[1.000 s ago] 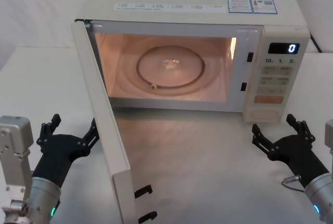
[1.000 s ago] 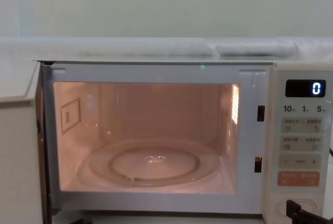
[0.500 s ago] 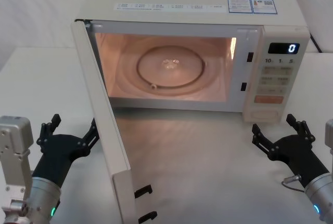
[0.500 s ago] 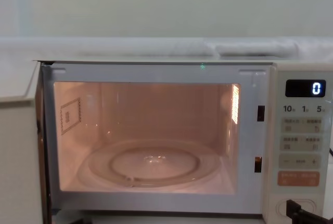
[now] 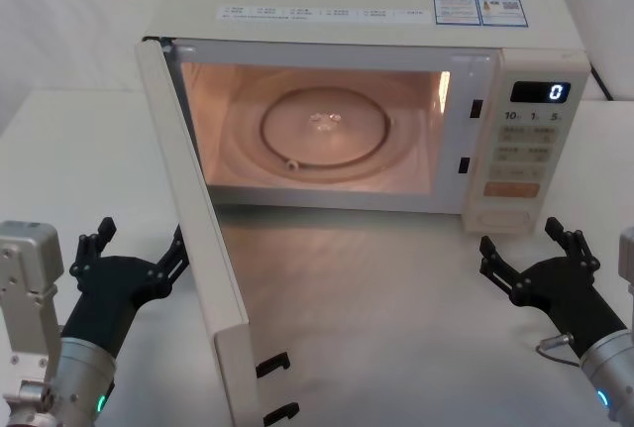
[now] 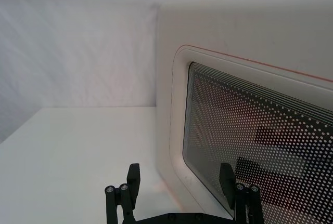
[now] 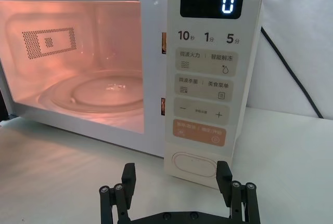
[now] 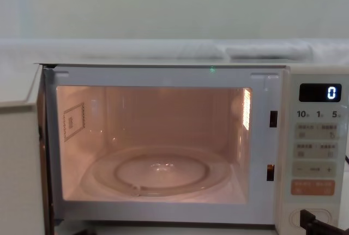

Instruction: Press the button to open the microwave door with one hand; close the microwave door with the other hand.

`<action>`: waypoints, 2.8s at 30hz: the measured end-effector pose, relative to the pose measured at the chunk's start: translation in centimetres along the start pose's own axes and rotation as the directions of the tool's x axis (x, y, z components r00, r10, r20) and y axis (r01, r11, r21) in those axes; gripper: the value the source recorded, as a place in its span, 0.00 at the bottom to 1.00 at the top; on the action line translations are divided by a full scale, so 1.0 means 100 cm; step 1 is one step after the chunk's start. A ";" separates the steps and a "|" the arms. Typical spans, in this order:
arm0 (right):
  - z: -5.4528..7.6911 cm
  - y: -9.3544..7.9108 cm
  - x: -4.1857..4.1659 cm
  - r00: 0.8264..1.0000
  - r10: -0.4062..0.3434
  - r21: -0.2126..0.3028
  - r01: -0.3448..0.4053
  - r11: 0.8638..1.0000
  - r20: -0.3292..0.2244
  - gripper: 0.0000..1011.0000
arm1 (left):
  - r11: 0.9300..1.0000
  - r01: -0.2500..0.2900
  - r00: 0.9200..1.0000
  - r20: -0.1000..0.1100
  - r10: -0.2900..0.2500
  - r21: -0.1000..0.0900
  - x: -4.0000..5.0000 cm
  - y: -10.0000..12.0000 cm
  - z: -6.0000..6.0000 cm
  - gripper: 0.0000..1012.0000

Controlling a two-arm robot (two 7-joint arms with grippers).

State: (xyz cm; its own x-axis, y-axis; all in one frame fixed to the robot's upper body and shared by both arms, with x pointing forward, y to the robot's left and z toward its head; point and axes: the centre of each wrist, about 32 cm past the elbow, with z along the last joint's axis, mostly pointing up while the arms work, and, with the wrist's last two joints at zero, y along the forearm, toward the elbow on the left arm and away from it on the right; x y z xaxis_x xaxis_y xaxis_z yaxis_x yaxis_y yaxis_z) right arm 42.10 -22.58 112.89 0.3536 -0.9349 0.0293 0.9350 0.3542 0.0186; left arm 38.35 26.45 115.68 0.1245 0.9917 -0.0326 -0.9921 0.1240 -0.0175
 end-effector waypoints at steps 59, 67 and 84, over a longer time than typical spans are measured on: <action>0.000 0.000 0.0000 1.000 0.000 0.000 0.000 1.000 0.000 0.99 | 1.000 0.000 1.000 0.000 0.000 0.000 0.0000 0.000 0.000 0.99; 0.000 0.000 0.0000 1.000 0.000 0.000 0.000 1.000 0.000 0.99 | 1.000 0.000 1.000 0.000 0.000 0.000 0.0000 0.000 0.000 0.99; 0.000 0.000 0.0000 1.000 0.000 0.000 0.000 1.000 0.000 0.99 | 1.000 0.000 1.000 0.000 0.000 0.000 0.0000 0.000 0.000 0.85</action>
State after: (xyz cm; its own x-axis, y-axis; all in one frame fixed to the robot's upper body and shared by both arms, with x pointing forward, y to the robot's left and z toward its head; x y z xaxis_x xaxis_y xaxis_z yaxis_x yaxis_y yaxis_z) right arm 42.10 -22.58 112.89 0.3535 -0.9350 0.0295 0.9350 0.3541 0.0186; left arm 38.35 26.45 115.68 0.1245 0.9917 -0.0327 -0.9921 0.1240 -0.0175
